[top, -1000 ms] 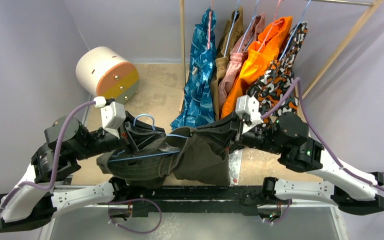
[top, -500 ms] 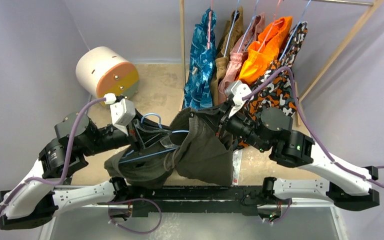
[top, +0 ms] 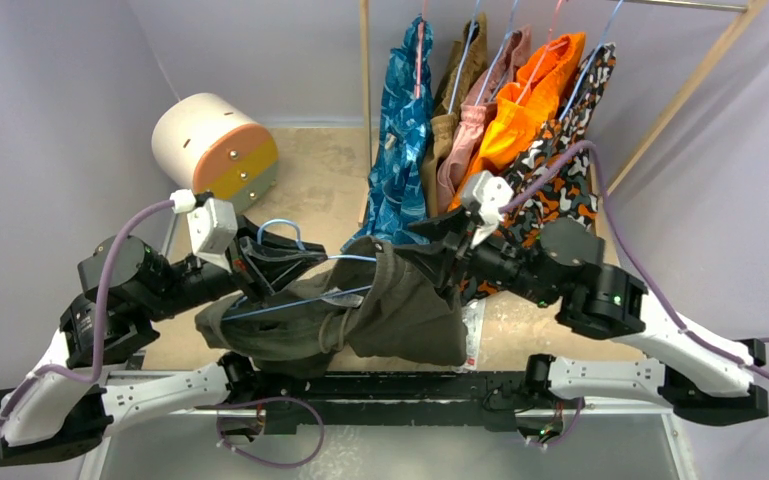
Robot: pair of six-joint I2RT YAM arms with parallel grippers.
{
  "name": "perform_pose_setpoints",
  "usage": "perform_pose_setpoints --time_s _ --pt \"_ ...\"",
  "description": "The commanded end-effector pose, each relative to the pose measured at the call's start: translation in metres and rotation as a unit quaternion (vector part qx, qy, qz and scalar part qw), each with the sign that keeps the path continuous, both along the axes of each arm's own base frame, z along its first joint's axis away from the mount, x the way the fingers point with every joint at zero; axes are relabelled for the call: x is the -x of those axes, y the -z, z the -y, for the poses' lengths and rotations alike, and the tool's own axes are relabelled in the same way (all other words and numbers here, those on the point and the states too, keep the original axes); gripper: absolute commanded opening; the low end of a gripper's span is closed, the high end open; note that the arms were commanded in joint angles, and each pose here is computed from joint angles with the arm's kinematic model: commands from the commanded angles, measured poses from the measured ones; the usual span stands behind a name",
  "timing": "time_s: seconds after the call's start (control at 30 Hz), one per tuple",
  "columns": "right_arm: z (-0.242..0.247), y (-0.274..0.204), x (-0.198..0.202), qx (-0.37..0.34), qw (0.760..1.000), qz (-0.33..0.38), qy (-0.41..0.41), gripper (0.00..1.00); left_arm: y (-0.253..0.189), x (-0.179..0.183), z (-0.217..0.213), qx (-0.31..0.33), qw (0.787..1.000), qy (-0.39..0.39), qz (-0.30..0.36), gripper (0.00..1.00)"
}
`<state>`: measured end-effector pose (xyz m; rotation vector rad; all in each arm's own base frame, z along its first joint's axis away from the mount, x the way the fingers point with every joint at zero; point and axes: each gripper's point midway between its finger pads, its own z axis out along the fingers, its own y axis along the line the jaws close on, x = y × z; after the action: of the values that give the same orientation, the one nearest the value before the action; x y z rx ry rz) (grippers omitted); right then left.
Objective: Place the shorts on the hanger
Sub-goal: Hang the shorts on the hanger.
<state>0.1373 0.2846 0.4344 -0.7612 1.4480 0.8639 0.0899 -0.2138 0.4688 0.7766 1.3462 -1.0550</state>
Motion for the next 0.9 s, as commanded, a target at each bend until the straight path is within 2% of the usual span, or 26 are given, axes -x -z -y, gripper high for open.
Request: perform_pose_setpoints --time_s 0.0,0.1,0.27,0.53,0.67,0.87 --pt "0.029 -0.039 0.023 -0.060 0.997 0.035 -0.034 0.55 -0.047 0.001 -0.016 0.069 0.997 -0.019 0.043 0.00" --pt "0.043 -0.051 0.030 -0.078 0.995 0.045 -0.039 0.59 -0.045 0.001 -0.014 0.067 0.997 -0.017 0.040 0.00" --pt "0.040 -0.039 0.024 -0.047 0.998 0.043 -0.029 0.59 -0.049 0.001 -0.012 0.073 0.996 -0.013 0.042 0.00" --pt "-0.001 -0.067 0.044 -0.066 0.987 0.076 -0.123 0.60 -0.039 0.001 0.017 0.053 0.998 0.026 0.033 0.00" --pt "-0.025 -0.049 0.052 -0.041 0.983 0.066 -0.169 0.61 -0.038 0.001 0.024 0.056 0.997 0.035 0.034 0.00" --pt "-0.042 -0.027 0.047 -0.017 0.983 0.052 -0.177 0.59 -0.039 0.002 0.034 0.054 0.996 0.053 0.038 0.00"
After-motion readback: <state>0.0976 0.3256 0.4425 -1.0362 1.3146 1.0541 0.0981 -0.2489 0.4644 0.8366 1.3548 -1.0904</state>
